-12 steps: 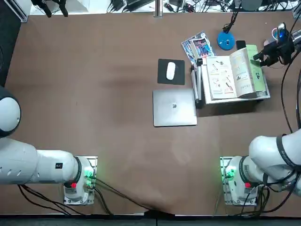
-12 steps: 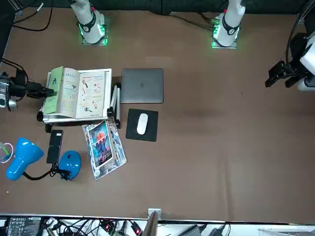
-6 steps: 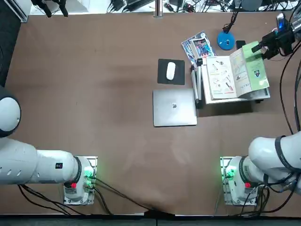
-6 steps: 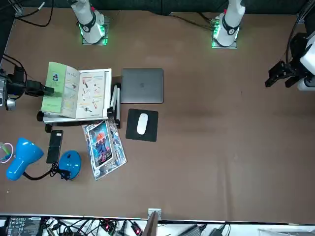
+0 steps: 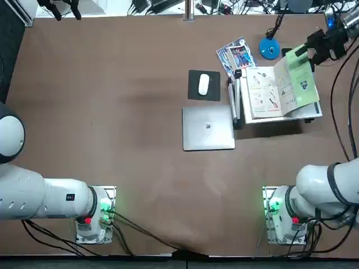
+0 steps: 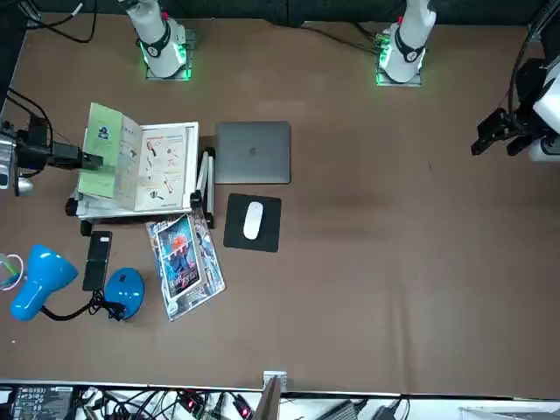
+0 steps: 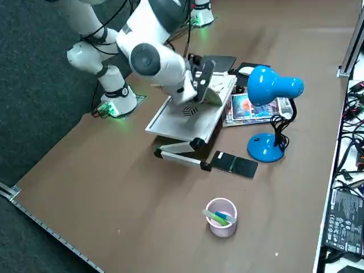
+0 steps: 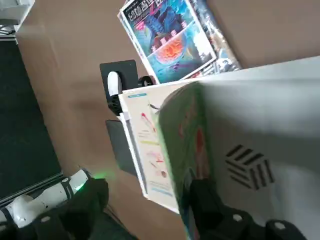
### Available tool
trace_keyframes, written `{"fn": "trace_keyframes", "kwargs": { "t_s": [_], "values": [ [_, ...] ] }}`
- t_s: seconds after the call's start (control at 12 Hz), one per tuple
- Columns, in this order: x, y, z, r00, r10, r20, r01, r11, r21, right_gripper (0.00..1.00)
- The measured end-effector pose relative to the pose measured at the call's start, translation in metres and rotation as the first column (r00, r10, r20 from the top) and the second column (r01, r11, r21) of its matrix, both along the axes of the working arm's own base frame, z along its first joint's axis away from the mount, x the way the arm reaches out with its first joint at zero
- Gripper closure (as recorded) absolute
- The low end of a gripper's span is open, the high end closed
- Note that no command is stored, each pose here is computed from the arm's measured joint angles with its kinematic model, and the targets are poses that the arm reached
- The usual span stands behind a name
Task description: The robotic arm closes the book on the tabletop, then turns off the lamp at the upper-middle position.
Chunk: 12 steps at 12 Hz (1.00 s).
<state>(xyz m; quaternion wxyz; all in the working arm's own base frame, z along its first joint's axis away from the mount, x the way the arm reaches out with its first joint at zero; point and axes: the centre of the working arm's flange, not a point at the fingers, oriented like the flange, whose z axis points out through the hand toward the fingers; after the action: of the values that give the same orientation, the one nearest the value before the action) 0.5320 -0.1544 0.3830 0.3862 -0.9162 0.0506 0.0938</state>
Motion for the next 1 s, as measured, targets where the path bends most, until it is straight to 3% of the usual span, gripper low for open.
{"fn": "trace_keyframes", "kwargs": {
  "t_s": [0.33,1.0],
  "values": [
    [0.009,0.049,0.024,0.999,0.008,-0.043,-0.01,0.999,-0.037,0.0],
    [0.024,0.135,0.018,0.993,0.008,-0.117,-0.02,0.995,-0.099,0.0]
  ]
}}
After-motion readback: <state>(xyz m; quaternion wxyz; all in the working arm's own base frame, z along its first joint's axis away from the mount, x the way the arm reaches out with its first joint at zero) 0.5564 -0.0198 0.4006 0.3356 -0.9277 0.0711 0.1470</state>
